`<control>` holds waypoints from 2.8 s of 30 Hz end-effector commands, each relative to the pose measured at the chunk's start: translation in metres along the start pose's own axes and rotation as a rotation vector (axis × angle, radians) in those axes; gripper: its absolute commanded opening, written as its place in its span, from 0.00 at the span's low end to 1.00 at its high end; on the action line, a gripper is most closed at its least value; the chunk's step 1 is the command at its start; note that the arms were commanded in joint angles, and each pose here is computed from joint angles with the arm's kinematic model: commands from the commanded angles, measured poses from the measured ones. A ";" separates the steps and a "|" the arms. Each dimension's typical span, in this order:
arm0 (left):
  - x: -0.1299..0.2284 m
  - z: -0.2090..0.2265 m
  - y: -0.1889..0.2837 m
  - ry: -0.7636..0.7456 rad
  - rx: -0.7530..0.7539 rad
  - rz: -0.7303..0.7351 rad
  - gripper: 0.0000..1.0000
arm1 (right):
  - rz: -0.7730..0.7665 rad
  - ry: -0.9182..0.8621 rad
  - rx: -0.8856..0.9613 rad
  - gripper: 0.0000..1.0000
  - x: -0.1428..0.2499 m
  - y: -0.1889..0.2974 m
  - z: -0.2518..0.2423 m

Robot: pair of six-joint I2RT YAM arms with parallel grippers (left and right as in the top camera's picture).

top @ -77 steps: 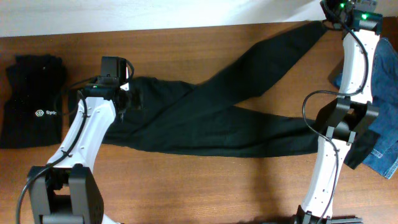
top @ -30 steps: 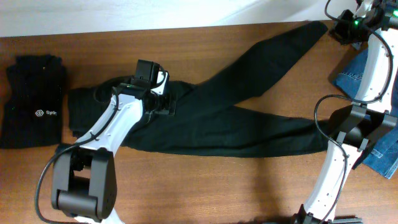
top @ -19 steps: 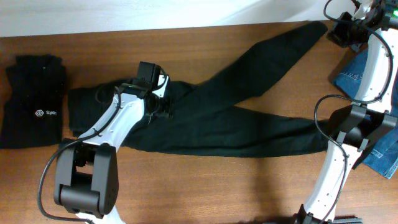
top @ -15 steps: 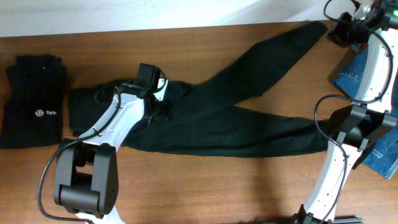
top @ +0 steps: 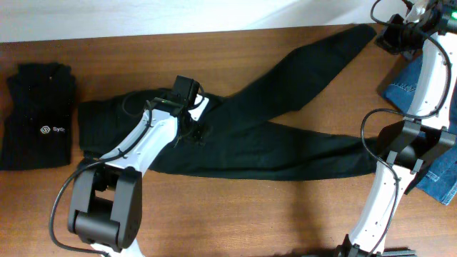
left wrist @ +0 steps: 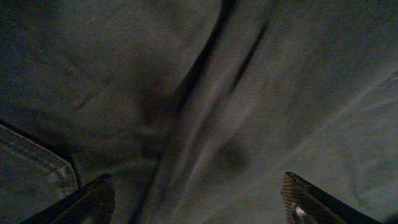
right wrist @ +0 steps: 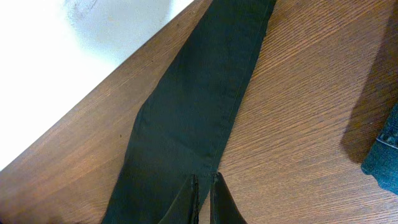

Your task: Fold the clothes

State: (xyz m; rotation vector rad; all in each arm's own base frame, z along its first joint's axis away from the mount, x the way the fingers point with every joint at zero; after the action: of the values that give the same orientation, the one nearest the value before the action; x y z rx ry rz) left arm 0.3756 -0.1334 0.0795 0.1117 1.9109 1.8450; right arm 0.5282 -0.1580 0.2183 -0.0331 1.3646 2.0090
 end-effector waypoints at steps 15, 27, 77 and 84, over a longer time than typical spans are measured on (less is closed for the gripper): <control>0.010 0.006 -0.029 -0.039 -0.031 0.078 0.20 | -0.034 0.030 -0.016 0.04 -0.005 0.016 0.009; -0.011 0.009 -0.003 -0.039 -0.043 0.035 0.01 | 0.113 -0.012 0.014 0.04 0.027 0.017 0.004; 0.103 -0.037 0.018 -0.088 0.194 0.467 0.01 | 0.012 0.156 0.219 0.04 0.046 0.128 0.029; 0.110 -0.043 0.014 -0.078 0.238 0.477 0.00 | 0.017 0.184 0.195 0.04 0.047 0.127 0.033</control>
State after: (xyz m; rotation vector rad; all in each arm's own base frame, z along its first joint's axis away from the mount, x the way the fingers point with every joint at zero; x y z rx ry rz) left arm 0.2658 -0.1218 0.0557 0.7578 2.1155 1.9310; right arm 0.4401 -0.1394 0.2999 -0.0505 1.6831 1.9157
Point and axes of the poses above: each gripper's point midway between its finger pads, its own y axis back along the fingers, its own z axis along the line the jaws close on, x = y × z, the point moved 4 cm from there along y, back along the fingers, and after that the axes turned 3 degrees about y, right-handed, at the moved point
